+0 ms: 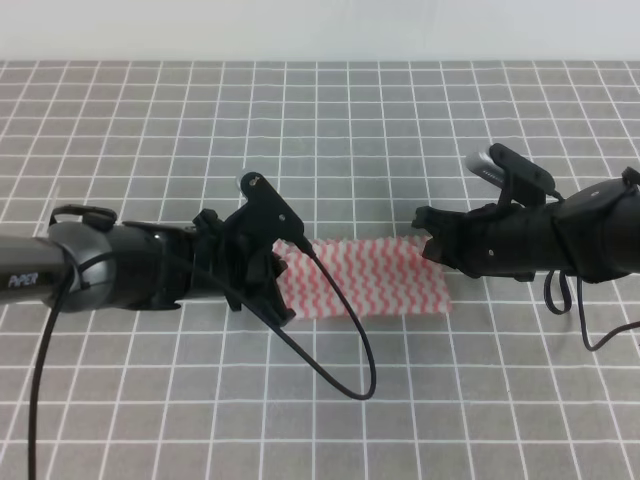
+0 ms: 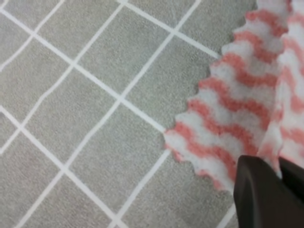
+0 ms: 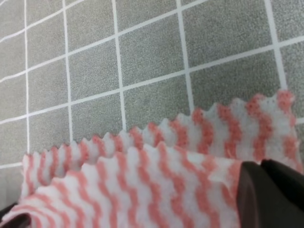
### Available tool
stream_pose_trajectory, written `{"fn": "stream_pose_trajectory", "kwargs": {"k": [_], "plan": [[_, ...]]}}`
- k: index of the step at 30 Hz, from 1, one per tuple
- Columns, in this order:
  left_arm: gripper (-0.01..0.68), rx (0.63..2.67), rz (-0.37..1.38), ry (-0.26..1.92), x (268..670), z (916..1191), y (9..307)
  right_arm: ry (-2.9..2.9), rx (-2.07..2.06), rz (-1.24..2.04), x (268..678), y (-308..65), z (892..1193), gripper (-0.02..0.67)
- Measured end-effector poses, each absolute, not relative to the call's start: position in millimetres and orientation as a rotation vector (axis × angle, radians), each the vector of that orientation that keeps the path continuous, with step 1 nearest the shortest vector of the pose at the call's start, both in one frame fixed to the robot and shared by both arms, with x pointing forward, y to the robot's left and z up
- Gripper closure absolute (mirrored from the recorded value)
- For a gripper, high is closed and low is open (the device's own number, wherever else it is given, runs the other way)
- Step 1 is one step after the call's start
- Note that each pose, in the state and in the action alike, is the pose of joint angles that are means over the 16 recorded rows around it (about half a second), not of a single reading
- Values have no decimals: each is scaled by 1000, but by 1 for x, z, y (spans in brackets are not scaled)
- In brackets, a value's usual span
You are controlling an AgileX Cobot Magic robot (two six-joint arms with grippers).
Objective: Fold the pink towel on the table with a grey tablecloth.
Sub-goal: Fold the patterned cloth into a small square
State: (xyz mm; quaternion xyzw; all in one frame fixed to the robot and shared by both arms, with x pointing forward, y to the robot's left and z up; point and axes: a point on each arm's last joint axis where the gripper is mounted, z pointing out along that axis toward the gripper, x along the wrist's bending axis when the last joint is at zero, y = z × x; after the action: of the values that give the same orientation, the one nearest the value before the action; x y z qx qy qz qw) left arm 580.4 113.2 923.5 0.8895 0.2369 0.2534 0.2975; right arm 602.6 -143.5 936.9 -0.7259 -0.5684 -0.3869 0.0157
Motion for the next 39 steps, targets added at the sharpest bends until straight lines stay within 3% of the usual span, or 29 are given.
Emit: {"fn": "stream_pose_trajectory", "kwargs": {"k": [5, 17, 20, 25, 30, 39], "plan": [[580, 2356, 684, 625, 583, 926, 112, -1768, -2257, -1202, 603, -143, 937, 665], [312, 2357, 766, 675, 588, 935, 117, -1770, -2257, -1199, 603, -143, 936, 666], [290, 2326, 788, 713, 588, 945, 119, -1770, -2258, -1199, 603, -143, 936, 666], [319, 2233, 762, 773, 586, 962, 117, -1771, -2258, -1200, 603, -143, 936, 665], [409, 2147, 677, 788, 583, 973, 112, -1772, -2259, -1201, 603, -143, 936, 662], [576, 2124, 508, 797, 581, 953, 101, -1777, -2263, -1211, 603, -144, 938, 581]]}}
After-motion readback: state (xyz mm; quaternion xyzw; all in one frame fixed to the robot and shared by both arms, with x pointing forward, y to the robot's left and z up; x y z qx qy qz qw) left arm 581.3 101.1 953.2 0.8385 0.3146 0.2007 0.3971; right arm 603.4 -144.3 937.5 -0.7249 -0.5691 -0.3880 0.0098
